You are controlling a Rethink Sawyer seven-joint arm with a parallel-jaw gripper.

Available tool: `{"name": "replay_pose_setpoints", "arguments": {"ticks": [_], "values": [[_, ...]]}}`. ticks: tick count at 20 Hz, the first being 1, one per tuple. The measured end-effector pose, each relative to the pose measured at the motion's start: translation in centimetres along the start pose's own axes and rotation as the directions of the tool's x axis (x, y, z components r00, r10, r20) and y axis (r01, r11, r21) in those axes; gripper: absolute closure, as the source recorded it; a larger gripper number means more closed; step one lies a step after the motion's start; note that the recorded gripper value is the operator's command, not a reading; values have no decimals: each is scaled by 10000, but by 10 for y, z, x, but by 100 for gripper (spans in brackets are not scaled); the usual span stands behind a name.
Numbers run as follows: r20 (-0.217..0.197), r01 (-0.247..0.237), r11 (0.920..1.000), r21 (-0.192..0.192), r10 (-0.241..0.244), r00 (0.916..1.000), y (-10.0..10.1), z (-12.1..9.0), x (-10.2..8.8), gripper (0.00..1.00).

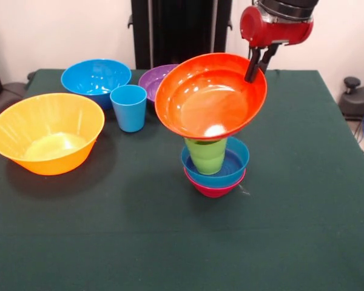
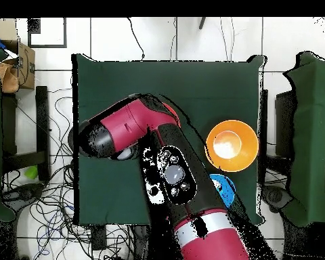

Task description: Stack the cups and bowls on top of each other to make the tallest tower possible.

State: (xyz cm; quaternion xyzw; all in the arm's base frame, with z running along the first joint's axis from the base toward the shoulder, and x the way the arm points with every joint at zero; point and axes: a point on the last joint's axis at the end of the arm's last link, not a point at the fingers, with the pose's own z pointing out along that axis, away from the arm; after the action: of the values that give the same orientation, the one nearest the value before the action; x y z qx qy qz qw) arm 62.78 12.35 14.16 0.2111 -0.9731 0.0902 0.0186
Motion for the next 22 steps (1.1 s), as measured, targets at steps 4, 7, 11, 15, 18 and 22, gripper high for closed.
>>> {"name": "replay_pose_setpoints", "arguments": {"ticks": [4, 7, 11, 15, 18, 22], "values": [[46, -11, 10000, 40, 10, 10000, -1, -3, -1, 100], [43, -12, 10000, 41, 12, 10000, -1, -3, 0, 100], [43, -15, 10000, 45, 15, 10000, -2, -3, 0, 100], [39, -40, 10000, 46, 40, 10000, -4, -2, 0, 100], [31, -84, 10000, 45, 83, 10000, -6, -2, 1, 100], [13, -178, 9998, 43, 178, 9998, -12, 0, 2, 100]]}}
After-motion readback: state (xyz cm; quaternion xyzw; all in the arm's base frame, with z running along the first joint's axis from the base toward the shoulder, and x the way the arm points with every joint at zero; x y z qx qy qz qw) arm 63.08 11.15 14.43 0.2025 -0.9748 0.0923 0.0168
